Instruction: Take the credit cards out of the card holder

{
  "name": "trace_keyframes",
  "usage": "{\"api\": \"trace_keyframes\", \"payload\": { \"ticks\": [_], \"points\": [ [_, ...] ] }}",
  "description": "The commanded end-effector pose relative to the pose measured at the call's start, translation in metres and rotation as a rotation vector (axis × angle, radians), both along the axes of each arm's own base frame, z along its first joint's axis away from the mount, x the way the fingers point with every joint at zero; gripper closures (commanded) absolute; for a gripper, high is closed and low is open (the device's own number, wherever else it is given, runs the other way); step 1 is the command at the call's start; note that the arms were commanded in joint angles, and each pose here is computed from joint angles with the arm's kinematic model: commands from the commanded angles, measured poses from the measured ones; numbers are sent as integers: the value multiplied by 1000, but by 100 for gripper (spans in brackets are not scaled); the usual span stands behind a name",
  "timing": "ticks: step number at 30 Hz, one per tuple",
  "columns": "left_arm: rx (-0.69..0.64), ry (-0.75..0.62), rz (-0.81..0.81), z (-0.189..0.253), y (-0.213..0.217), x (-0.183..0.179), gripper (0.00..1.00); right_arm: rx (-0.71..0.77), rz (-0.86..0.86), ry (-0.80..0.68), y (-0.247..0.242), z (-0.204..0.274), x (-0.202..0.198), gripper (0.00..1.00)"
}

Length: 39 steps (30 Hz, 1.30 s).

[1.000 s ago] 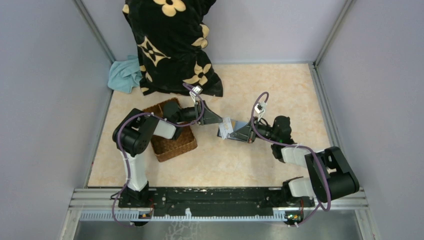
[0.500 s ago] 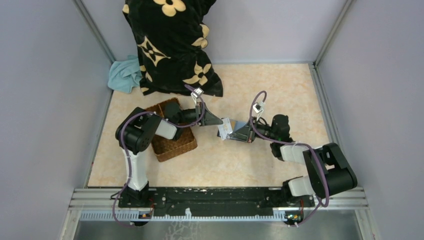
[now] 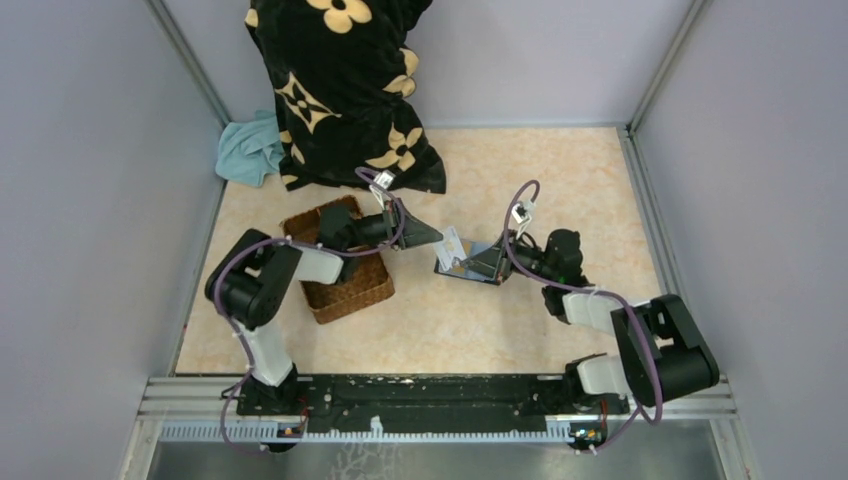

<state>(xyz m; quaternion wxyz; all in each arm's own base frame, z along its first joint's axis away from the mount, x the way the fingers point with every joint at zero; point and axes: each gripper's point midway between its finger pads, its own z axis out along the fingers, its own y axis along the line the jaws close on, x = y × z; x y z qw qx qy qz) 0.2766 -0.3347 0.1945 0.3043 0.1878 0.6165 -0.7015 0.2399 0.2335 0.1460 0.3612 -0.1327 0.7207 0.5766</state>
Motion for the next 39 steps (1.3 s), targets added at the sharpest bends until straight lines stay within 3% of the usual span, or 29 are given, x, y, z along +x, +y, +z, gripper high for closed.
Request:
{"api": "trace_keyframes", "payload": {
  "ticks": [1,7,12,18,22,28,39],
  "points": [
    [22,-177,227,29,11,23,100,-11,-119,-101,-11,15,19,88],
    [143,-183,627,41,60,61,100,-59,-163,-78,-16,2,27,89],
    [253,-78,937,25,117,76,100,-49,-153,-55,-13,-4,29,92],
    [230,31,1359,19,201,73,100,-34,-138,-23,-11,-10,31,94],
    [231,121,1552,8,240,68,100,-28,-132,-16,-9,-13,31,95],
    [297,131,1682,-13,262,72,100,-25,-121,6,-8,-19,31,96],
    [341,139,1707,-48,260,86,100,-40,-123,10,-8,-22,31,96]
  ]
}}
